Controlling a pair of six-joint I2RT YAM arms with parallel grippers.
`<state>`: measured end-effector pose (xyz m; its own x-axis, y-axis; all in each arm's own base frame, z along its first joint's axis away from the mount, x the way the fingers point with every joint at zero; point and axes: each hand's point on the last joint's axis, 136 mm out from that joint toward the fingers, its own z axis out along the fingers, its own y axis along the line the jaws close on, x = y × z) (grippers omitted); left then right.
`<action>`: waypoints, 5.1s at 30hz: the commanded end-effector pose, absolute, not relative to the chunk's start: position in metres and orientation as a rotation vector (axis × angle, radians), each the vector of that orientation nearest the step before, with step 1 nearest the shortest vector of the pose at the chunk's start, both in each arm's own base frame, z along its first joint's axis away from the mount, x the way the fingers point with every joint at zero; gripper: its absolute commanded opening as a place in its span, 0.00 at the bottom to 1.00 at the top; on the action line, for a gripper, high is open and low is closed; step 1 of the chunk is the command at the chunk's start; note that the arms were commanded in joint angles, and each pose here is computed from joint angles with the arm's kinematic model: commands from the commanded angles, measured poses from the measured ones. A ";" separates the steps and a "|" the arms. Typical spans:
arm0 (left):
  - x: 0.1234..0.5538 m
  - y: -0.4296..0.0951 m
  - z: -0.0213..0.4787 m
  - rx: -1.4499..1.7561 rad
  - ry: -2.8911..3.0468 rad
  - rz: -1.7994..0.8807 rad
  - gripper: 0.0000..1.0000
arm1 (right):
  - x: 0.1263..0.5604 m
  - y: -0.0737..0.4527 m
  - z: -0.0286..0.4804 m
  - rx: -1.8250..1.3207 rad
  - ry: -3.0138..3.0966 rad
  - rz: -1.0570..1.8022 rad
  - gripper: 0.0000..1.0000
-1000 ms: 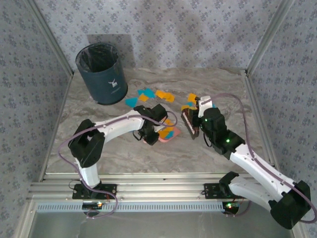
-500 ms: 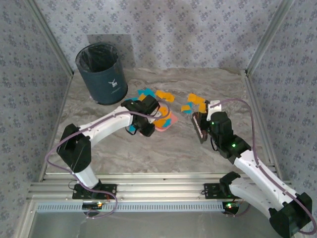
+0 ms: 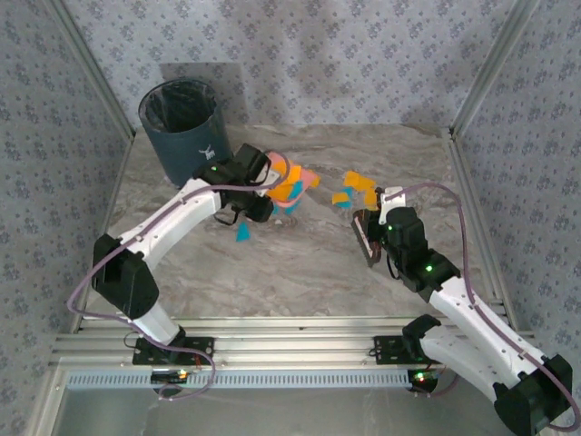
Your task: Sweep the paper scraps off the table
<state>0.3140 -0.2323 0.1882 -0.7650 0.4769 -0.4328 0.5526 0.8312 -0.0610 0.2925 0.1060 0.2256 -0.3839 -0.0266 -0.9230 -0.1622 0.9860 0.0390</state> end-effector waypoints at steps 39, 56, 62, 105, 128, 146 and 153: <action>0.422 -0.157 0.341 0.070 2.345 -0.881 0.00 | 0.294 0.112 0.218 -0.127 1.999 0.201 0.00; 0.453 -0.127 0.353 -0.173 2.229 -1.161 0.00 | 0.295 0.115 0.216 -0.127 2.006 0.212 0.00; 0.468 -0.118 0.353 -0.258 2.182 -1.261 0.00 | 0.296 0.116 0.216 -0.127 2.009 0.218 0.00; 0.501 -0.114 0.382 -0.607 1.835 -1.764 0.00 | 0.294 0.114 0.204 -0.118 2.034 0.214 0.00; 0.499 -0.103 0.410 -0.747 1.534 -2.018 0.00 | 0.294 0.114 0.201 -0.116 2.039 0.213 0.00; 0.479 -0.112 0.413 -0.610 1.721 -1.824 0.00 | 0.293 0.115 0.203 -0.114 2.028 0.234 0.00; 0.460 -0.116 0.401 -0.493 1.885 -1.632 0.00 | 0.292 0.118 0.205 -0.114 2.016 0.263 0.00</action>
<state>0.4813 -0.1127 0.3897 -0.7399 -0.6708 -0.0510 0.0188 0.0553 -0.9983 0.2922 0.1171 0.2003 -0.4568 -0.0019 -0.8895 -0.1946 0.9760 0.0978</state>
